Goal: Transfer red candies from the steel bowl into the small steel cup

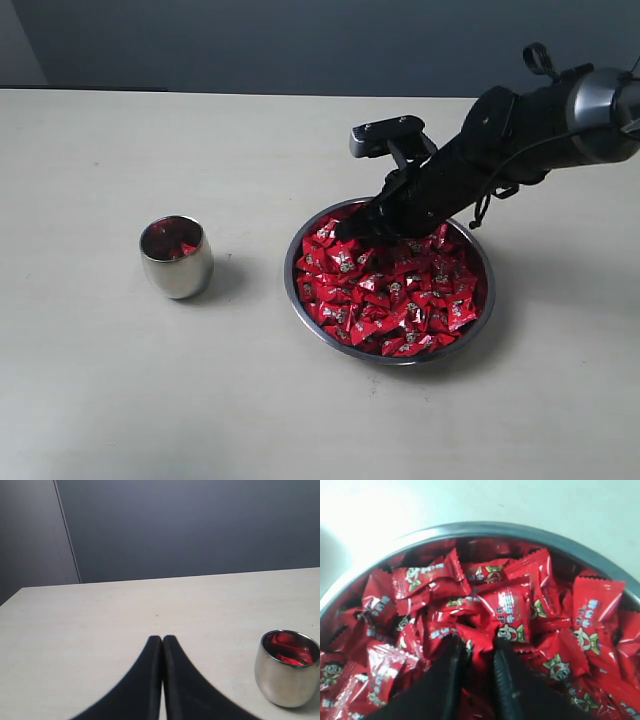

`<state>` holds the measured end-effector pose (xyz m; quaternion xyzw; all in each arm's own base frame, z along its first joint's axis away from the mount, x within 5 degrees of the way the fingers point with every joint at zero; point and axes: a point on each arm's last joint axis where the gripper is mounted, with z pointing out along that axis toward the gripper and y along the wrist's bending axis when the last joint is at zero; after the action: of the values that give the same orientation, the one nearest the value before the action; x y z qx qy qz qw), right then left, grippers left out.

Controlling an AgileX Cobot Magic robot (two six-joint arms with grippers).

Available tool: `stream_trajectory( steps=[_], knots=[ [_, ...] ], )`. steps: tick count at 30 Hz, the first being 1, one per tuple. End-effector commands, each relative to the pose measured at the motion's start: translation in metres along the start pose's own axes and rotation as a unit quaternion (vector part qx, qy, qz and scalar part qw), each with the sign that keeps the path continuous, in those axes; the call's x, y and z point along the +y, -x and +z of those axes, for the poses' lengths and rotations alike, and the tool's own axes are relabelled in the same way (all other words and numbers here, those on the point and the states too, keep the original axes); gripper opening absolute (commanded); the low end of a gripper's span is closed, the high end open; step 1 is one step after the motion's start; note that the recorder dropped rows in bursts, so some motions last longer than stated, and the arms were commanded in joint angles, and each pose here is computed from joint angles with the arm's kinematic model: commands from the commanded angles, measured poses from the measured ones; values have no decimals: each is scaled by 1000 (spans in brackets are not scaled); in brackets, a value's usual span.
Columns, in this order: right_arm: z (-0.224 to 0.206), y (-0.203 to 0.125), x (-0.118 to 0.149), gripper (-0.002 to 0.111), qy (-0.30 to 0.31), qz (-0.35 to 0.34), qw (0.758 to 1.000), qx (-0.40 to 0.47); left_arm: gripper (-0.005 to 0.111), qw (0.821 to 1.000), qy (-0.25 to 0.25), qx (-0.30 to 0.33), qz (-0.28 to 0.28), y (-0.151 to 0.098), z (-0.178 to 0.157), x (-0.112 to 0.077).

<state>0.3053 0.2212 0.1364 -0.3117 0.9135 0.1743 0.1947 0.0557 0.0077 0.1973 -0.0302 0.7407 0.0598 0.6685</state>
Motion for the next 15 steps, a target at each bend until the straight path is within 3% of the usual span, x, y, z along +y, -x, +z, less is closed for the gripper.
stream_trajectory(
  steps=[1,15],
  knots=[
    [-12,6,3,-1,0,-7,1000,-16,0,1000,0,-3,0,-1,0,0],
    [-23,8,0,-1,-31,-35,999,-13,0,1000,0,-3,0,-1,0,0]
  ],
)
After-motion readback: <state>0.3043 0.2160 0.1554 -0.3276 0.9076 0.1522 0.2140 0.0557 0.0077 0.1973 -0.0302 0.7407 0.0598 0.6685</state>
